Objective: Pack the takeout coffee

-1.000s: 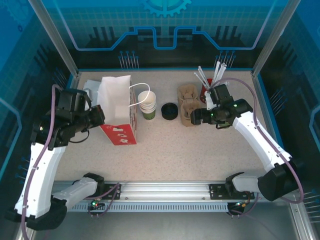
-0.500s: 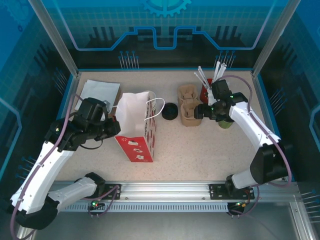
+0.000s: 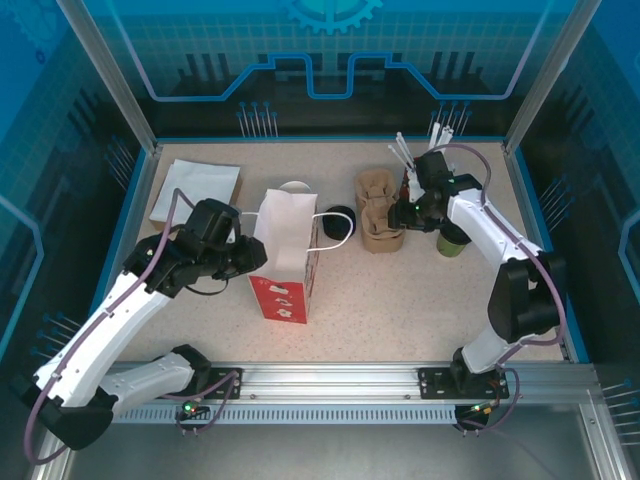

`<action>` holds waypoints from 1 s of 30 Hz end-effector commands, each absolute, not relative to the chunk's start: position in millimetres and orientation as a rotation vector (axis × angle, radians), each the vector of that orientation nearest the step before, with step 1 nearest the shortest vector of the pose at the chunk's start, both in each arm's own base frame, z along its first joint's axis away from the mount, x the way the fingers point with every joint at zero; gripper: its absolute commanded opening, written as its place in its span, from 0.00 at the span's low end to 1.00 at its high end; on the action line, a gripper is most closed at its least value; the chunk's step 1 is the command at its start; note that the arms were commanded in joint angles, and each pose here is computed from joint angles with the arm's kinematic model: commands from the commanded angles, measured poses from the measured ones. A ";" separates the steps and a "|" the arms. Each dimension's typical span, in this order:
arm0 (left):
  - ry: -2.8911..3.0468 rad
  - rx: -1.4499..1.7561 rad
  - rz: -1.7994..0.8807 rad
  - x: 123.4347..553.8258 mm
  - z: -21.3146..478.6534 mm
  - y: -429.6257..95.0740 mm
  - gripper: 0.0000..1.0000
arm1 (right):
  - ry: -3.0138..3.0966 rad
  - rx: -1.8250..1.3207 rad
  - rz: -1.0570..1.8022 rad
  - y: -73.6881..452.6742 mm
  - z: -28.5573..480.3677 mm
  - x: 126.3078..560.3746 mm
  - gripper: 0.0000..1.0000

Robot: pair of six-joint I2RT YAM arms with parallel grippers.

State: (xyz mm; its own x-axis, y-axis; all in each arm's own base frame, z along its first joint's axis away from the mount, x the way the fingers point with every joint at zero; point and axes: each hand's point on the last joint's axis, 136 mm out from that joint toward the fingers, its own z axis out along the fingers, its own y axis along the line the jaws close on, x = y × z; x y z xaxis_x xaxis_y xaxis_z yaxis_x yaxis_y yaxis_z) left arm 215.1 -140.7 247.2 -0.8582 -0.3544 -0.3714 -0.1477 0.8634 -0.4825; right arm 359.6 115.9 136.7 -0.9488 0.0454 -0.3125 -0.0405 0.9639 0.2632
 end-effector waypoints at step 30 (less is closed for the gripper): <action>1.972 -0.030 -1.060 220.0 421.7 -175.1 0.65 | 2.285 0.148 0.867 111.2 292.8 331.5 0.00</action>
